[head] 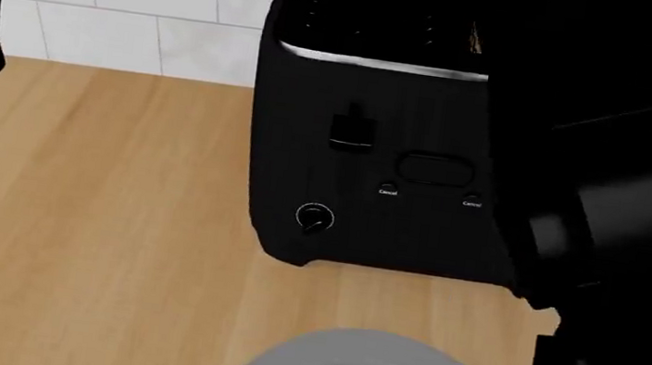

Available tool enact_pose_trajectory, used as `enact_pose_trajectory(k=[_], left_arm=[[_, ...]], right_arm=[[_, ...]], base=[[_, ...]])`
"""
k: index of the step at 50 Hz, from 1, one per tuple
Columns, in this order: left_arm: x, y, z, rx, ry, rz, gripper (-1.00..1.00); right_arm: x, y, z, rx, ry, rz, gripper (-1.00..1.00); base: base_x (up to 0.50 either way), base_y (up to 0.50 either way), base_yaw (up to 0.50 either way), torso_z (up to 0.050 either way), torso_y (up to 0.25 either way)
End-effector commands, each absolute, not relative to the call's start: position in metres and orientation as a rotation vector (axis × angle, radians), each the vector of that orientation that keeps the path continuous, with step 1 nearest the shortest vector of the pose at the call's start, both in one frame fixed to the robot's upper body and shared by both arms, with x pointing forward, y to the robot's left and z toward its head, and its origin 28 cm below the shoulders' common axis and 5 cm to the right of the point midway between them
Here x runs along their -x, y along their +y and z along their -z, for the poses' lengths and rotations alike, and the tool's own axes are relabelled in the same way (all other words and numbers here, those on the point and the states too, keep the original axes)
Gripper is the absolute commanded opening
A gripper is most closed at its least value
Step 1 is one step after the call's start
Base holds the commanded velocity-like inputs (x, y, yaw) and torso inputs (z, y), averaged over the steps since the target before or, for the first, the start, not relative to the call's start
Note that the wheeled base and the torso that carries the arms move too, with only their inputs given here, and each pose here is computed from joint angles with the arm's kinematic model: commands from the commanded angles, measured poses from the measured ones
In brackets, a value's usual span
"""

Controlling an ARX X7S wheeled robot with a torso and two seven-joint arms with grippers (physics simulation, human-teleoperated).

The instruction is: Place the toasted item on a plate.

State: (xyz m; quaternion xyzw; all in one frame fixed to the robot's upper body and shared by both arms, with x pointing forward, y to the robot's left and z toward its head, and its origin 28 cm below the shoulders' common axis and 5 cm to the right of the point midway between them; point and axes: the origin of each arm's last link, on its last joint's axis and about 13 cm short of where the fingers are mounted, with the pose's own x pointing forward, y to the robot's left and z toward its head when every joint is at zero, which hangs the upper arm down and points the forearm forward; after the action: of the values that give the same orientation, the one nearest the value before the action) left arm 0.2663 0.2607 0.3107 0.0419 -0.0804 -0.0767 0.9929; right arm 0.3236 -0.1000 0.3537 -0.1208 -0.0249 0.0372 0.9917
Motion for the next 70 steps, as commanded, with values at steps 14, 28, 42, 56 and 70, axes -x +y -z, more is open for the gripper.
enact_pose_trajectory(k=[14,28,42,56,70], left_arm=[[-0.266,0.268,-0.301,-0.078,-0.148,0.133,1.0],[-0.267,0.271,-0.298,-0.078,-0.14,0.122,1.0],[-0.266,0.271,-0.301,-0.083,-0.144,0.12,1.0],[-0.265,0.272,-0.301,-0.088,-0.141,0.117,1.0],[-0.264,0.272,-0.3,-0.088,-0.138,0.114,1.0]], right_arm=[[-0.369,-0.115,-0.372,0.3,0.091,0.052,1.0],[-0.393,-0.109,-0.355,0.3,0.133,0.048,1.0],[-0.408,-0.105,-0.335,0.28,0.177,0.048,1.0],[-0.419,-0.104,-0.322,0.261,0.201,0.043,1.0],[-0.428,-0.108,-0.308,0.231,0.232,0.059,1.0]], base=[[0.0,0.0,0.0,0.0,0.0],[0.0,0.0,0.0,0.0,0.0],[0.0,0.0,0.0,0.0,0.0],[0.0,0.0,0.0,0.0,0.0],[0.0,0.0,0.0,0.0,0.0]])
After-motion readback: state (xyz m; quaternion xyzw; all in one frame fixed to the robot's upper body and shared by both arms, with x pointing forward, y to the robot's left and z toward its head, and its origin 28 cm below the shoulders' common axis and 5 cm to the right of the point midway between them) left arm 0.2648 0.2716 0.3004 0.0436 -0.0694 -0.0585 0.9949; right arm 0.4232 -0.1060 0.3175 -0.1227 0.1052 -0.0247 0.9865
